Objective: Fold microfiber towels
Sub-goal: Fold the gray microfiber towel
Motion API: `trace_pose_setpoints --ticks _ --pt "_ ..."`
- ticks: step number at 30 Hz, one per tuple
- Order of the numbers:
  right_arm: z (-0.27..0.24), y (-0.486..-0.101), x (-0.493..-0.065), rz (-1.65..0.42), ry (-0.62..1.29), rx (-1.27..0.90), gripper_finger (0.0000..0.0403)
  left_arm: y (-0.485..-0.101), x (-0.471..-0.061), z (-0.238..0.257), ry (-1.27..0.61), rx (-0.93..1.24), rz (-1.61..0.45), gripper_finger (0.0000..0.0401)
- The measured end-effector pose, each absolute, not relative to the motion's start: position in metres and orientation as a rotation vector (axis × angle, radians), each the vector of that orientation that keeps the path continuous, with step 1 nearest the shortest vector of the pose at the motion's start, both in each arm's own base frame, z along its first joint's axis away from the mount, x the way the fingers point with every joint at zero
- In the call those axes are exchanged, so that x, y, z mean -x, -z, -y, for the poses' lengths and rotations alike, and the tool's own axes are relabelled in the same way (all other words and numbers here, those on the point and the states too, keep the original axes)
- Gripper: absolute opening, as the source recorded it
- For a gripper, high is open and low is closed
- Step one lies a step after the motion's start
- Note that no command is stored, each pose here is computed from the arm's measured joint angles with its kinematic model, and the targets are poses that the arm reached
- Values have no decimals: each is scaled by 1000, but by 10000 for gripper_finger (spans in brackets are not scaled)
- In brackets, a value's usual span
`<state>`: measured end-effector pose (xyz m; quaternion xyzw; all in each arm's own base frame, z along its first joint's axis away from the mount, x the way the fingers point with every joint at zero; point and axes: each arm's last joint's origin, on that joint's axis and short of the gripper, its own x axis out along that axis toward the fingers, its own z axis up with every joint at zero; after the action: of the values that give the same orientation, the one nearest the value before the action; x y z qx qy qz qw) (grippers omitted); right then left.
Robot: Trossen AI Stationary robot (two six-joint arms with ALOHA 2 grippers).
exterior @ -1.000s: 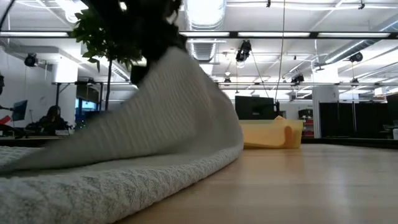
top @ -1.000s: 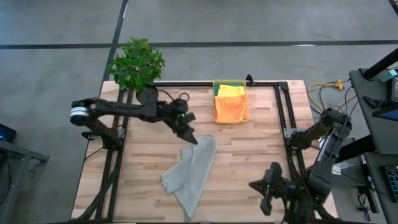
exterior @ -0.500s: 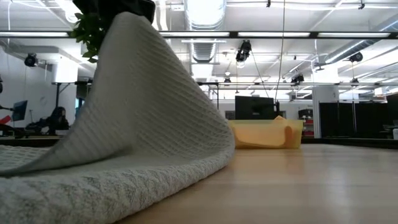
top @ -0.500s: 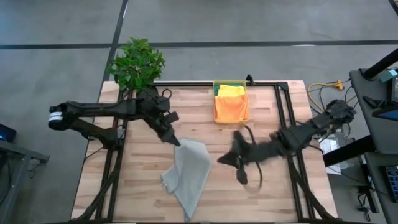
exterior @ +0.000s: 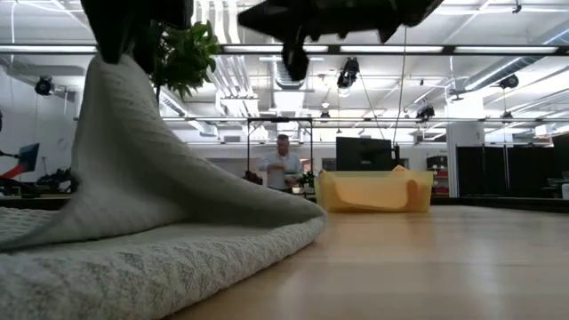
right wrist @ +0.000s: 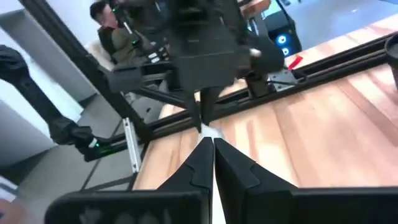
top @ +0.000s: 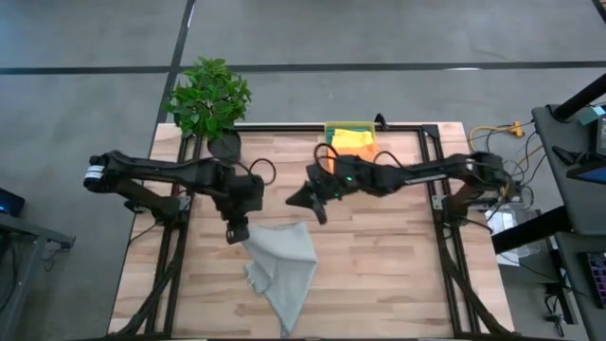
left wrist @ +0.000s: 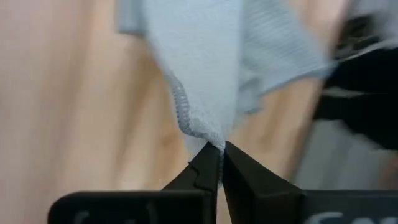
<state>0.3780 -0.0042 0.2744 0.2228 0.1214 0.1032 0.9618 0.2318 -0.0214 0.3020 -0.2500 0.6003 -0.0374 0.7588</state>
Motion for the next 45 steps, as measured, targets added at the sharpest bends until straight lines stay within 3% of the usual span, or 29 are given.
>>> trace_pose_setpoints --ticks 4,9,19,36,45 --pt "16 -260 -402 -280 -312 -445 25 -314 -237 28 -6 312 -1325 0" --pt "17 -238 -435 -322 -394 -435 79 -331 -245 35 -45 90 -1278 0" --pt "26 -226 -473 -300 -423 -382 171 -340 -248 41 -38 20 -1335 0" --pt "37 -200 -483 -332 -461 -347 183 -347 -242 57 -16 -76 -1314 0" --pt "33 -200 -480 -359 -633 -365 183 -358 -239 63 -36 -186 -1276 0"
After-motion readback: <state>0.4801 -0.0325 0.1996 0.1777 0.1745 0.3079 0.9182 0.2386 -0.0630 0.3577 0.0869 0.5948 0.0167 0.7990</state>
